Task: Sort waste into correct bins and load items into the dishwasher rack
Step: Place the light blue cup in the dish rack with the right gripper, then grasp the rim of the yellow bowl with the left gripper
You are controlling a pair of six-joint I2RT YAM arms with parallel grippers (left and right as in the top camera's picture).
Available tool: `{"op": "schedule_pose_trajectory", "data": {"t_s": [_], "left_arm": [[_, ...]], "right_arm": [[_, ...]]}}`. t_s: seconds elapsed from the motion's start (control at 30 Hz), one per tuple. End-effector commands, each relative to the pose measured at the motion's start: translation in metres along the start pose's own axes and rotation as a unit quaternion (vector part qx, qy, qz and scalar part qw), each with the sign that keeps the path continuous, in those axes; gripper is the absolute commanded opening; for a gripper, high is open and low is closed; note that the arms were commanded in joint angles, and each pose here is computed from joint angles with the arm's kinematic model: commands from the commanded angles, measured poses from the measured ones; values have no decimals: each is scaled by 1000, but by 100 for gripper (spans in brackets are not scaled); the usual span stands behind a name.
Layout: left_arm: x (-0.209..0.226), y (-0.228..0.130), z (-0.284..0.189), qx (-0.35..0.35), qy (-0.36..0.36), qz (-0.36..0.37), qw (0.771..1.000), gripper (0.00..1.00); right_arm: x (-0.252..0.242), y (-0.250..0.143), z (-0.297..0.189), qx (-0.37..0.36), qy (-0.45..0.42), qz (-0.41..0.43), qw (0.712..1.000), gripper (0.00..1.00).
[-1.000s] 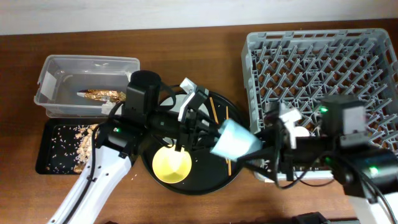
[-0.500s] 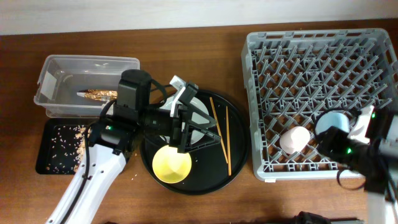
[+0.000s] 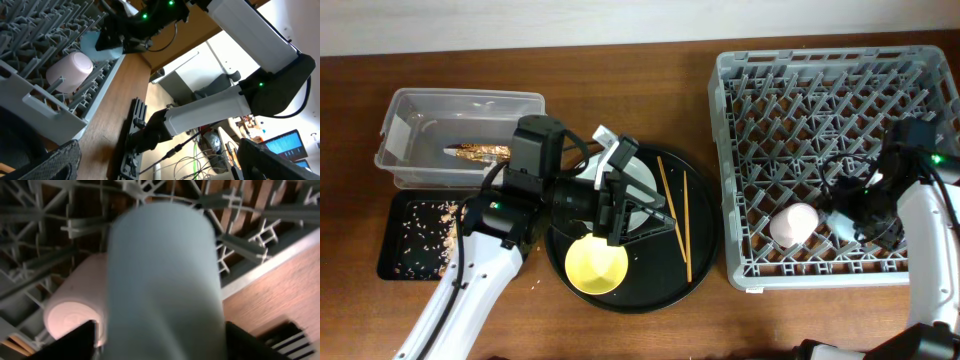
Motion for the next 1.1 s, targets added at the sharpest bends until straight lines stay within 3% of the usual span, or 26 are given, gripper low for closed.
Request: {"op": "schedule_pose_trajectory", "data": {"t_s": [0.0,0.13,0.23,0.3,0.37,0.43,0.5,0.57,0.7,0.8,0.9,1.07], "left_arm": [[-2,3,-2,-2,7,23,1000,99],[6,-2,-2,6,44,16,999,99],[30,-24,-5,45,153,-32,987,99],[52,-50,-13,98,273,-84,953,96],[67,-82,-29,164,418,-137,883,93],[70,-100,-31,199,481,-143,842,79],[72,-121,-21,223,510,-147,818,65],[79,-145,-5,242,522,-148,804,58],[103,-186,22,272,533,-128,791,52],[122,-202,32,291,542,-137,776,35],[125,-206,34,297,540,-144,774,1],[104,-177,29,297,539,-149,774,0]], "right_arm": [[6,1,-22,-1,31,5,1000,90],[21,-30,-77,-7,163,-75,984,90],[20,-64,-118,-49,253,-137,956,91],[17,-88,-140,-75,302,-179,933,93],[9,-107,-153,-101,319,-190,923,93],[4,-117,-160,-119,327,-195,917,93],[2,-125,-166,-128,340,-200,910,93],[1,-127,-166,-128,339,-200,910,93],[1,-127,-163,-120,337,-198,912,93],[1,-127,-163,-119,337,-198,913,93],[1,-127,-163,-119,337,-198,913,93],[1,-127,-163,-119,337,-198,913,93]]}}
Point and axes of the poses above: each gripper's point midway between its finger pads, its own z axis out along the fingers, its own x axis along the line the jaws close on, y = z × x, the point moved 5 cm from there along -z, back along the fingers, and after that the axes turned 10 degrees about z, right-handed, at the moved point
